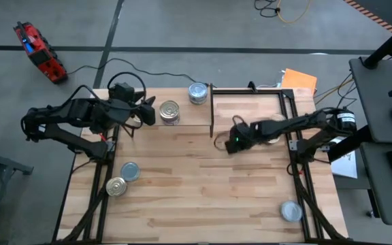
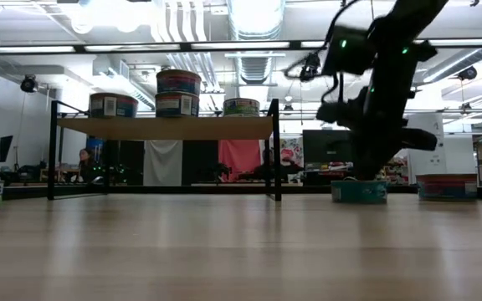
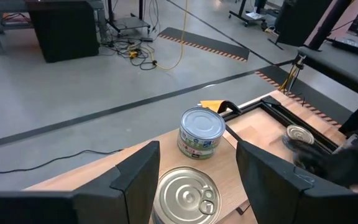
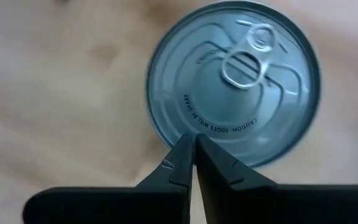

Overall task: Stack canned seafood by type on shelf
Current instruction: Move the blue tuna can to the center of the table, then put the blue tuna can on the shelf

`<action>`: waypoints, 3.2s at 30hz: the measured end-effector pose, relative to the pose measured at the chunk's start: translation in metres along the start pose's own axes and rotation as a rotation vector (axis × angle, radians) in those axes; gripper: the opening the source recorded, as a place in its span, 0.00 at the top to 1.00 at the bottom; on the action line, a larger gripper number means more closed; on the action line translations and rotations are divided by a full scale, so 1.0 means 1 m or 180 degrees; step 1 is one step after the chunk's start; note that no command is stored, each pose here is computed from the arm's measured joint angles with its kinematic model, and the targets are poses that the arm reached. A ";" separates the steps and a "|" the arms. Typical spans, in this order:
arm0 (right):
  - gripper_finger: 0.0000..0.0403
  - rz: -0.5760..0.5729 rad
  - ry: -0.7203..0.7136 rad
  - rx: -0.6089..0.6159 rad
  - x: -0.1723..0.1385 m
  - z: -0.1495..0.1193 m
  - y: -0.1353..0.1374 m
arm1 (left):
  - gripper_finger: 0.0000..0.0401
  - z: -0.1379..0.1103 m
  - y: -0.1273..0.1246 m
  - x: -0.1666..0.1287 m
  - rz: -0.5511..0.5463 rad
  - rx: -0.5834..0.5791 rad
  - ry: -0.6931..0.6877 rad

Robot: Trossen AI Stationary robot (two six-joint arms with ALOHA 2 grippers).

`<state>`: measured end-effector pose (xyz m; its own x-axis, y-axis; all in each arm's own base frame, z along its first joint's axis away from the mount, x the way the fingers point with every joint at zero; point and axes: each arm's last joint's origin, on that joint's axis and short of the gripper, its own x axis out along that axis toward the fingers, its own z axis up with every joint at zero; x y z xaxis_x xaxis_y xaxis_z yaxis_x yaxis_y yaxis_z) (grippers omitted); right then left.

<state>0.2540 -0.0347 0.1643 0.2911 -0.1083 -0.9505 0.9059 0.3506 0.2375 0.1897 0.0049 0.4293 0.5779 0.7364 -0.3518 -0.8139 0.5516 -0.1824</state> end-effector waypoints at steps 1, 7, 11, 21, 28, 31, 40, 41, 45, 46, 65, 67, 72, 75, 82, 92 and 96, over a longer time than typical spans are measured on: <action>0.97 0.0076 0.0005 -0.0025 0.000 -0.007 0.006 | 0.51 0.000 -0.001 0.001 0.0003 0.0007 0.0004; 0.97 0.0794 0.0038 -0.0213 0.003 -0.049 0.045 | 0.51 -0.006 -0.010 0.006 -0.0137 0.0119 0.0166; 0.97 0.1332 0.0059 -0.0402 0.013 -0.059 0.069 | 0.51 -0.012 -0.023 0.011 -0.0333 0.0276 0.0301; 0.97 0.1172 -0.0113 -0.0762 -0.024 -0.049 0.092 | 0.51 -0.042 -0.059 -0.002 -0.0963 0.0659 0.0736; 0.97 -0.0573 -0.0246 -0.0658 -0.051 -0.044 0.055 | 0.51 -0.058 -0.074 -0.023 -0.1227 0.0612 0.0862; 0.97 -0.0957 -0.0195 -0.0485 -0.047 -0.042 0.040 | 0.51 -0.062 -0.076 -0.028 -0.1291 0.0599 0.0893; 0.97 -0.0492 -0.0263 -0.0262 -0.005 -0.052 0.028 | 0.51 -0.067 -0.079 -0.035 -0.1365 0.0625 0.0922; 0.97 -0.0437 -0.0280 -0.0251 -0.003 -0.052 0.029 | 0.51 -0.067 -0.079 -0.036 -0.1373 0.0626 0.0924; 0.97 -0.0292 -0.0313 -0.0245 0.001 -0.052 0.030 | 0.51 -0.071 -0.083 -0.034 -0.1361 0.0656 0.0935; 0.97 -0.0238 -0.0330 -0.0243 0.002 -0.052 0.031 | 0.51 -0.073 -0.085 -0.033 -0.1356 0.0666 0.0939; 0.97 0.0547 -0.0360 -0.0677 -0.029 -0.069 0.053 | 0.85 -0.127 -0.137 -0.019 -0.1540 0.0602 0.1451; 0.97 0.0595 -0.0373 -0.0718 -0.038 -0.069 0.050 | 0.93 -0.130 -0.145 -0.018 -0.1620 0.0428 0.1428; 0.97 0.0679 -0.0476 -0.0862 -0.053 -0.065 0.040 | 0.98 -0.143 -0.161 -0.006 -0.1505 0.0243 0.1270; 0.97 0.0655 -0.0522 -0.0942 -0.053 -0.061 0.035 | 1.00 -0.157 -0.169 0.009 -0.1293 0.0159 0.1275; 0.97 0.0507 -0.0546 -0.1148 -0.023 -0.060 0.023 | 1.00 -0.202 -0.188 0.049 -0.1227 0.0138 0.1889; 0.97 0.0552 -0.0779 -0.1457 0.019 -0.038 0.033 | 1.00 -0.220 -0.193 0.072 -0.1684 0.0062 0.1778; 0.97 0.0729 -0.0637 -0.1613 0.031 -0.036 0.037 | 1.00 -0.242 -0.183 0.077 -0.1912 -0.0409 0.1651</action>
<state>0.2859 0.0082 0.1362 0.5590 -0.1335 -0.8184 0.5676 0.7811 0.2603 0.3688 -0.1340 0.2130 0.8435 0.0349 -0.5360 -0.3914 0.7232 -0.5690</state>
